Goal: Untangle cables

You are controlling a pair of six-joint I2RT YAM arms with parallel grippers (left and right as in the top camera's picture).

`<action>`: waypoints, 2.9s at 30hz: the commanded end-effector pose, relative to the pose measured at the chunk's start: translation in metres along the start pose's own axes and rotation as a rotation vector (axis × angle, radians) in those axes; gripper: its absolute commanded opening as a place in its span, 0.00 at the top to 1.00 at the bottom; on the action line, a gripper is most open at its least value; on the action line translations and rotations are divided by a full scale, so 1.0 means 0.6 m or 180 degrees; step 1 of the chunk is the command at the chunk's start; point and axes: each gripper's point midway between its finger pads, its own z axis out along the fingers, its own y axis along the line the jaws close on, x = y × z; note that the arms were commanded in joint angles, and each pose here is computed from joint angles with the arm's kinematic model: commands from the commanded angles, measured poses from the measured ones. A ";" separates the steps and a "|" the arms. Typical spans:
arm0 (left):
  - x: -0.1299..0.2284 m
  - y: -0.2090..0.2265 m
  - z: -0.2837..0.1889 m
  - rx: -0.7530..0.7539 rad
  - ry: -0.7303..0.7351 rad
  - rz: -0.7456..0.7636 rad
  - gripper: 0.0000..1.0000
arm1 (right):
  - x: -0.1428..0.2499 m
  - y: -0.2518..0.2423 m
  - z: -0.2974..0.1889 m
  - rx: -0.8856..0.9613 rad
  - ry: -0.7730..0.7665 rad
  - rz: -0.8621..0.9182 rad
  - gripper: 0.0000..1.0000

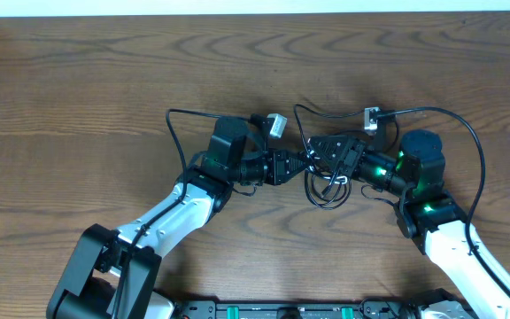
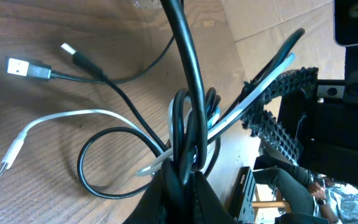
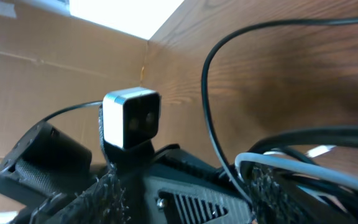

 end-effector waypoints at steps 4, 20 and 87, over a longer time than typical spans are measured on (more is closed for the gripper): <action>0.000 -0.010 0.001 0.0067 0.0028 0.0036 0.92 | 0.006 0.030 -0.006 -0.0194 0.0072 0.0010 0.36; -0.005 -0.003 0.001 -0.0007 -0.0030 -0.0084 0.92 | -0.018 0.031 -0.114 0.0382 -0.0583 -0.0650 0.01; 0.071 -0.041 -0.010 0.0519 0.0686 -0.0082 0.92 | 0.091 -0.056 -0.093 0.0559 0.0658 -0.1831 0.17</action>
